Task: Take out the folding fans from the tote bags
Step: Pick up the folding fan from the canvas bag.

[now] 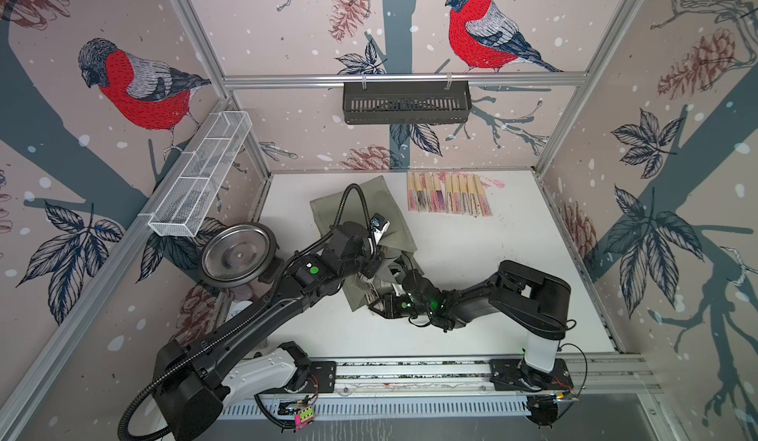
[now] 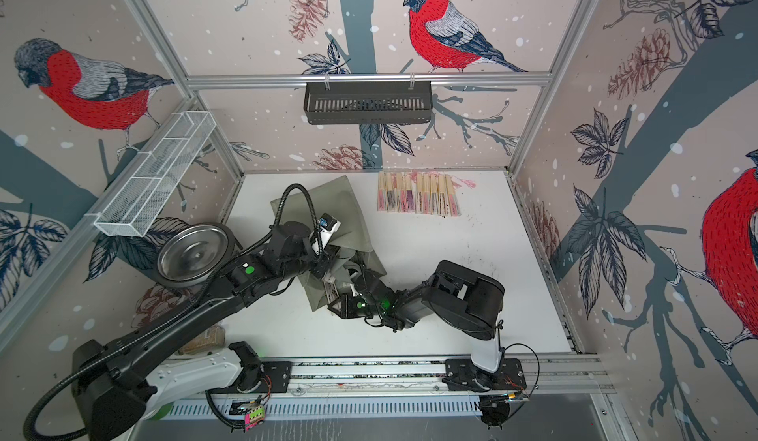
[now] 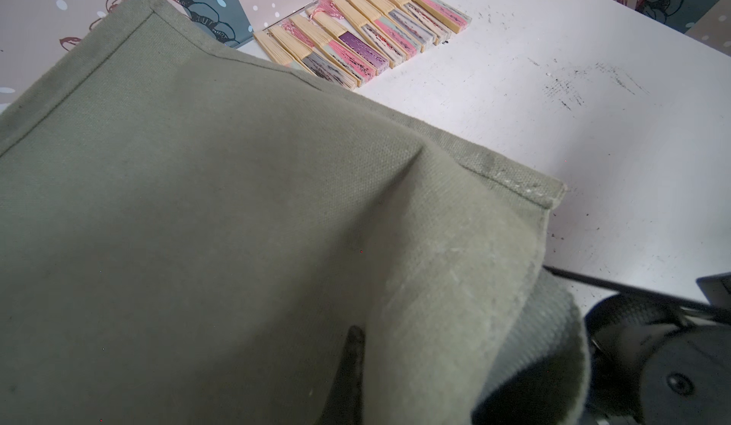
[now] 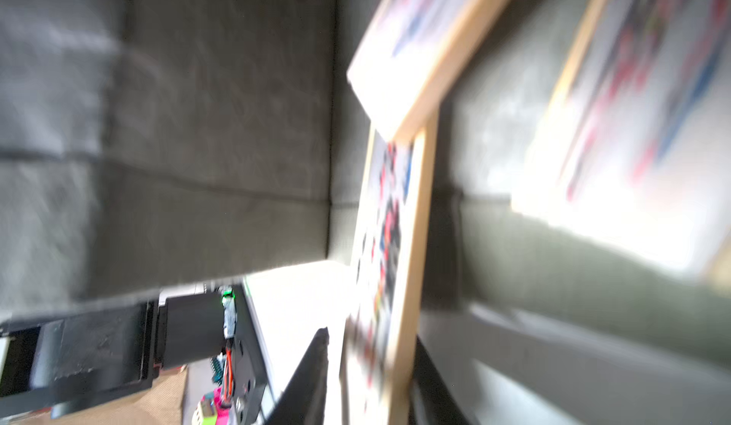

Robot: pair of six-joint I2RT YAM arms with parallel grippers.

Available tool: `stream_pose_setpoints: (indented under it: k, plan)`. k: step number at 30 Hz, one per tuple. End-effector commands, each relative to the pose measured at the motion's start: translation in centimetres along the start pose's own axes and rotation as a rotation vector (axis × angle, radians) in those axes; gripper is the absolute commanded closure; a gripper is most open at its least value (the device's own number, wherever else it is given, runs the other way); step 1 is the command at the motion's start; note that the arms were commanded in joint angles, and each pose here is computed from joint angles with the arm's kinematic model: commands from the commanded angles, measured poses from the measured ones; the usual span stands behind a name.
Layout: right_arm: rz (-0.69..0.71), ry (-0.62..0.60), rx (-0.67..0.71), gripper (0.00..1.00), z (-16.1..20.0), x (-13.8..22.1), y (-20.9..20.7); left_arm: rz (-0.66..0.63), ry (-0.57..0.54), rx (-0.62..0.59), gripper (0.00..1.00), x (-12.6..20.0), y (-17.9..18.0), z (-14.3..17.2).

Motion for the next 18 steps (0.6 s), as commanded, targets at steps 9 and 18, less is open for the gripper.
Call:
stream_pose_setpoints:
  k: [9, 18]
  plan:
    - [-0.088, 0.039, 0.000, 0.64, -2.2, -1.9, 0.9, 0.018, -0.024, 0.005, 1.00, 0.0, -0.2, -0.6]
    - [-0.152, 0.082, -0.042, 0.82, -1.9, -3.0, 1.4, 0.023, -0.027, 0.006, 1.00, 0.0, -0.3, -0.6]
Point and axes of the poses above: each gripper's point midway between its finger pads, its own x axis back along the fingers, its own y axis along the line the jaws close on, z = x × y, the point moved 2 cm from there along x, back along the fingers, and after that the axes turned 7 degrees about -x, right-handed, at the moved point
